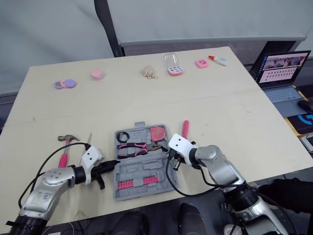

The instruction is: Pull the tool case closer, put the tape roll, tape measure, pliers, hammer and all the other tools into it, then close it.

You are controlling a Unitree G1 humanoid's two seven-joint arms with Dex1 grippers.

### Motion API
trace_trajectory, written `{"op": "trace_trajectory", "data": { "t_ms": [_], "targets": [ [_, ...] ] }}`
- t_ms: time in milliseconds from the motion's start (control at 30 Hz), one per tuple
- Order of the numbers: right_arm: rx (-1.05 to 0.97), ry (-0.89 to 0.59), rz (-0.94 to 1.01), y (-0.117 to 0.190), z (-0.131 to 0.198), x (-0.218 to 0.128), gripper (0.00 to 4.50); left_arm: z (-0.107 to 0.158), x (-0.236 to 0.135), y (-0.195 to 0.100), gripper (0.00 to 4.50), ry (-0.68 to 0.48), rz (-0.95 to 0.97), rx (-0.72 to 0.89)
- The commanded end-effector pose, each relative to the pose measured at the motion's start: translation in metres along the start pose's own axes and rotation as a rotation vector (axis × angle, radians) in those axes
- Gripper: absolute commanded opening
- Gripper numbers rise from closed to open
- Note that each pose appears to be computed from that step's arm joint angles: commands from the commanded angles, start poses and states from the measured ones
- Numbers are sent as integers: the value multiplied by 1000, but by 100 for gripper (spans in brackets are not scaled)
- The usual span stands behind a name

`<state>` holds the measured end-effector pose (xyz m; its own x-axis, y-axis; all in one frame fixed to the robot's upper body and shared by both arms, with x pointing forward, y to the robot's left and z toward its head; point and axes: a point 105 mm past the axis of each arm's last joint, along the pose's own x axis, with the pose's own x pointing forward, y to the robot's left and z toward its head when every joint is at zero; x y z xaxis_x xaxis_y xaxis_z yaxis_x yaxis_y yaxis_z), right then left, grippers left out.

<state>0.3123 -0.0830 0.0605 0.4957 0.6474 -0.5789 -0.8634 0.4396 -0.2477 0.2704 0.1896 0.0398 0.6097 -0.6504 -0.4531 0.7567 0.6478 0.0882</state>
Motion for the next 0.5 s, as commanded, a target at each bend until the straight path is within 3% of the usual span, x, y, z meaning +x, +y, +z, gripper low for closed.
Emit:
{"op": "trace_trajectory", "data": {
  "t_ms": [33, 500],
  "targets": [
    [6, 14, -5, 0, -4, -2, 3, -7, 0, 2, 5, 25, 16, -9],
    [12, 22, -20, -7, -4, -4, 3, -8, 2, 6, 5, 26, 24, -21]
  ]
}}
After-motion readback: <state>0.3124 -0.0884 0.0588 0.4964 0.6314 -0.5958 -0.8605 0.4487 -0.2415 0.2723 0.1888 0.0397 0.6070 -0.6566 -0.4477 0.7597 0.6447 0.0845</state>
